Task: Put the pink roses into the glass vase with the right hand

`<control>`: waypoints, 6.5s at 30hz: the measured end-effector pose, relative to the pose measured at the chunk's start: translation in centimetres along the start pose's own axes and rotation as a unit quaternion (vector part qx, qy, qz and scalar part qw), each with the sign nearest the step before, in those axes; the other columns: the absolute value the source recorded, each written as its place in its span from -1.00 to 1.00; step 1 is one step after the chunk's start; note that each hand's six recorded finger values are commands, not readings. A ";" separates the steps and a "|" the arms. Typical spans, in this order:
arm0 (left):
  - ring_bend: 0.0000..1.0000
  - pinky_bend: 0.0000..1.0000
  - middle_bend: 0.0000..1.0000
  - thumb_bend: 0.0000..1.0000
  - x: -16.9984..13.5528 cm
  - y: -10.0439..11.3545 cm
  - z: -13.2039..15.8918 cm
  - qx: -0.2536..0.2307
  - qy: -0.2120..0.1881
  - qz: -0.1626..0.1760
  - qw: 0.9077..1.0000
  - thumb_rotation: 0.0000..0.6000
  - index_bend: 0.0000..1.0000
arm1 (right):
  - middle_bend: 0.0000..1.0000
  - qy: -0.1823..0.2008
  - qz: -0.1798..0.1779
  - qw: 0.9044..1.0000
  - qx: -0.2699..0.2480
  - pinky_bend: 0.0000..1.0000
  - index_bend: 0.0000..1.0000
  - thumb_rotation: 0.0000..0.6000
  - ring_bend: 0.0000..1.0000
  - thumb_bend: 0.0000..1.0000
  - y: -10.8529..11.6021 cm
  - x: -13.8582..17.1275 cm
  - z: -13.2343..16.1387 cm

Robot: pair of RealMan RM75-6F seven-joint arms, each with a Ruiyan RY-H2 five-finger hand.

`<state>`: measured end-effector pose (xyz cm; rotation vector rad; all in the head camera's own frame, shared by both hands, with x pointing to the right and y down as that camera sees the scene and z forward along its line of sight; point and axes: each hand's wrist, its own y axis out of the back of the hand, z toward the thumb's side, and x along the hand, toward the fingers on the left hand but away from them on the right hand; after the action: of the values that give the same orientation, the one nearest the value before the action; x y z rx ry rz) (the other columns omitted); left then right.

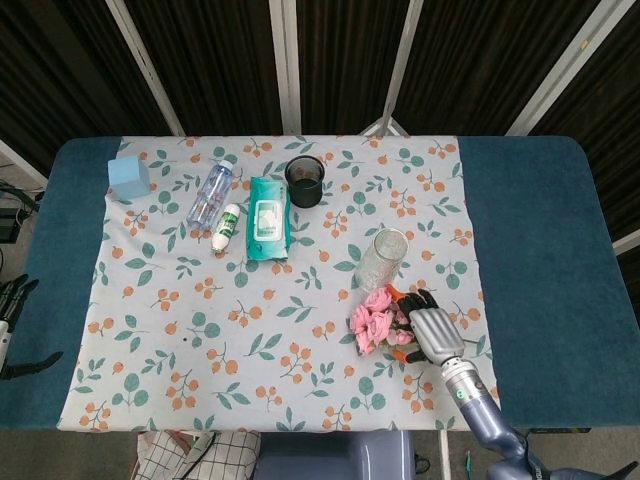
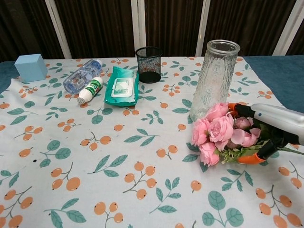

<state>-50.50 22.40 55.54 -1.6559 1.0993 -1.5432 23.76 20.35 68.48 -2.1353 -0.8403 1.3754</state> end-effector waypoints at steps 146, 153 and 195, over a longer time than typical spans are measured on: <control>-1.00 -1.00 -1.00 -1.00 0.7 -0.8 1.0 -0.017 -0.008 -0.030 0.999 1.00 -1.00 | 0.06 0.037 -0.264 0.768 -0.583 -0.24 -0.03 1.00 -0.15 -0.33 15.0 -8.1 5.5; -1.00 -1.00 -1.00 -1.00 0.6 -0.8 1.0 -0.015 -0.009 -0.029 0.999 1.00 -1.00 | 0.05 0.024 -0.259 0.768 -0.585 -0.26 -0.04 1.00 -0.17 -0.33 13.7 -7.7 4.9; -1.00 -1.00 -1.00 -1.00 0.2 -0.3 1.0 -0.009 -0.011 -0.009 1.000 1.00 -1.00 | -1.00 -0.021 -0.189 0.908 -0.373 -1.00 -1.00 1.00 -1.00 -0.43 11.9 3.0 -2.3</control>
<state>-49.46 22.27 55.72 -1.6953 1.0938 -1.5270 29.72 13.98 59.59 -2.2603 -1.9231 0.9785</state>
